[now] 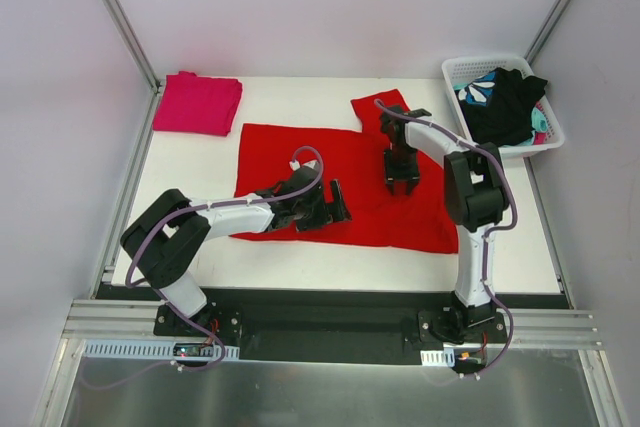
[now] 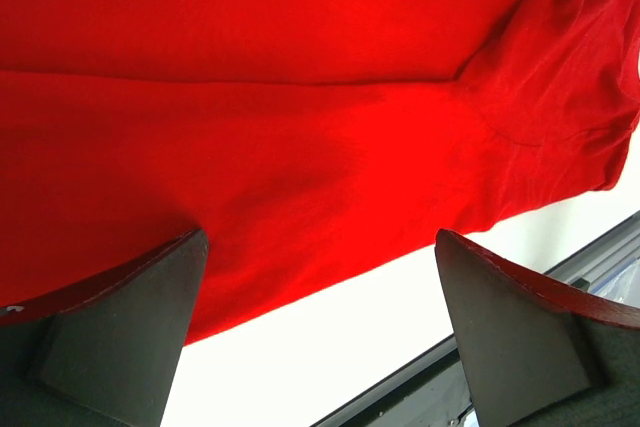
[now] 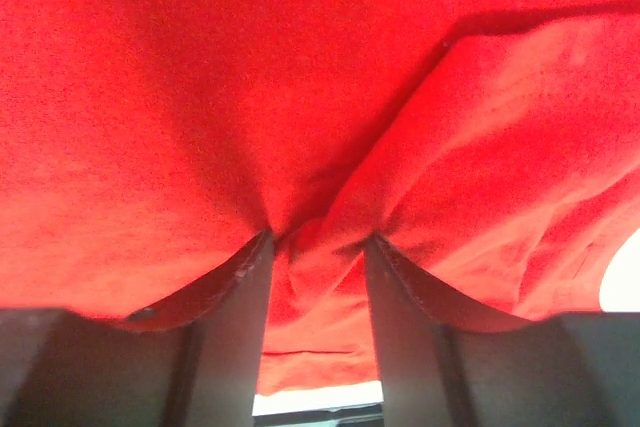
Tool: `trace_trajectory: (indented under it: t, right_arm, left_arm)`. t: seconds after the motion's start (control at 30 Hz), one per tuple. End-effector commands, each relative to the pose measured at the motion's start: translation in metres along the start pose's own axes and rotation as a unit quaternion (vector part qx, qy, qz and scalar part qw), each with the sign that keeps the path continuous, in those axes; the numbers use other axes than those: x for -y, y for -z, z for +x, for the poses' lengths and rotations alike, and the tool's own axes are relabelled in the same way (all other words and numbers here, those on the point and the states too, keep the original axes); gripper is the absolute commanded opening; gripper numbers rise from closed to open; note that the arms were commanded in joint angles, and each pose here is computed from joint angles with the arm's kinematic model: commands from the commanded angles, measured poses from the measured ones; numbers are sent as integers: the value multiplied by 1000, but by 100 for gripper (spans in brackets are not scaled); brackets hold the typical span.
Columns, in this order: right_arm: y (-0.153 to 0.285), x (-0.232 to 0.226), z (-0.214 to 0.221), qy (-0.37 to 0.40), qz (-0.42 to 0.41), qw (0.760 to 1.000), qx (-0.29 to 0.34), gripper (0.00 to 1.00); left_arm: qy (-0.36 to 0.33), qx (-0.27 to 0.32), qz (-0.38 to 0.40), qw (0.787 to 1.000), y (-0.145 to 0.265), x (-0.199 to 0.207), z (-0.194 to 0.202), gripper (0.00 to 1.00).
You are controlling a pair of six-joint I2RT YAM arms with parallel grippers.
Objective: Fold and stack the t-shirts
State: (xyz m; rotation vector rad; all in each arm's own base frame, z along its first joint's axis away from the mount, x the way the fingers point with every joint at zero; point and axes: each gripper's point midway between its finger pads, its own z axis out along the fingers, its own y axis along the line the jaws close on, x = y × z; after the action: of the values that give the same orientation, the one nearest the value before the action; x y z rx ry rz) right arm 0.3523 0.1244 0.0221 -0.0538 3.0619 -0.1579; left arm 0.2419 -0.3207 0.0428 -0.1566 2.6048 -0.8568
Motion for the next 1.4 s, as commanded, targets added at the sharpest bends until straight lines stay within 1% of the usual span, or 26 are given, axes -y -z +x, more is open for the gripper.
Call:
trace_trajectory:
  t: [0.0, 0.03, 0.07, 0.13, 0.17, 0.23, 0.37, 0.5, 0.6, 0.63, 0.73, 0.83, 0.9, 0.97, 1.03, 1.07, 1.17, 1.23, 1.33, 1.37]
  right_arm:
    - [26, 5, 2, -8, -6, 1000, 22, 37]
    - [26, 6, 3, -8, -5, 1000, 21, 32]
    - [28, 6, 4, -7, -3, 1000, 22, 24]
    - [29, 8, 4, -8, 0, 1000, 23, 17]
    - [30, 9, 6, -9, 2, 1000, 22, 8]
    - [34, 12, 8, -8, 5, 1000, 24, 1]
    - [45, 20, 17, -6, 19, 999, 31, 1]
    - [56, 28, 39, -6, 22, 999, 36, 1]
    - [55, 25, 56, -5, 21, 999, 34, 1]
    - [53, 26, 69, -4, 23, 999, 25, 1]
    - [43, 17, 94, 3, 23, 1000, 11, 1]
    - [37, 2, 109, 16, 21, 1000, 6, 1]
    - [30, -7, 117, 29, 24, 999, -2, 6]
    - [27, -12, 116, 34, 28, 999, -5, 12]
    - [28, -15, 113, 38, 27, 999, -7, 15]
    - [31, -16, 113, 42, 30, 999, -9, 19]
    - [45, -20, 99, 46, 30, 998, 9, 23]
    - [59, -22, 85, 45, 27, 998, 32, 24]
    - [74, -20, 73, 54, 35, 997, 48, 33]
    - [77, -18, 70, 55, 36, 996, 52, 34]
  left_arm:
    - [-4, -30, -42, 999, 5, -24, 22, 99]
    - [-4, -29, -43, 999, 5, -25, 22, 99]
    - [-5, -29, -42, 999, 6, -23, 23, 99]
    - [-5, -30, -42, 999, 6, -24, 24, 99]
    - [-5, -28, -41, 999, 6, -23, 23, 99]
    - [-6, -28, -40, 999, 6, -22, 23, 99]
    - [-6, -29, -40, 999, 6, -21, 24, 99]
    - [-8, -29, -40, 999, 5, -20, 24, 99]
    - [-9, -30, -41, 999, 4, -19, 25, 99]
    - [-10, -29, -40, 999, 4, -18, 25, 99]
    - [-12, -29, -44, 999, 3, -20, 26, 99]
    - [-11, -29, -45, 998, 2, -21, 26, 99]
    - [-11, -30, -45, 998, 1, -20, 26, 99]
    - [-11, -32, -45, 998, 0, -20, 27, 99]
    - [-13, -32, -46, 998, 1, -22, 28, 99]
    - [-12, -30, -46, 998, 2, -22, 28, 99]
    - [-13, -30, -48, 998, 2, -23, 28, 99]
    - [-13, -30, -48, 998, 2, -23, 28, 99]
    - [-13, -31, -47, 998, 1, -22, 27, 99]
    - [-14, -32, -48, 998, 0, -22, 28, 99]
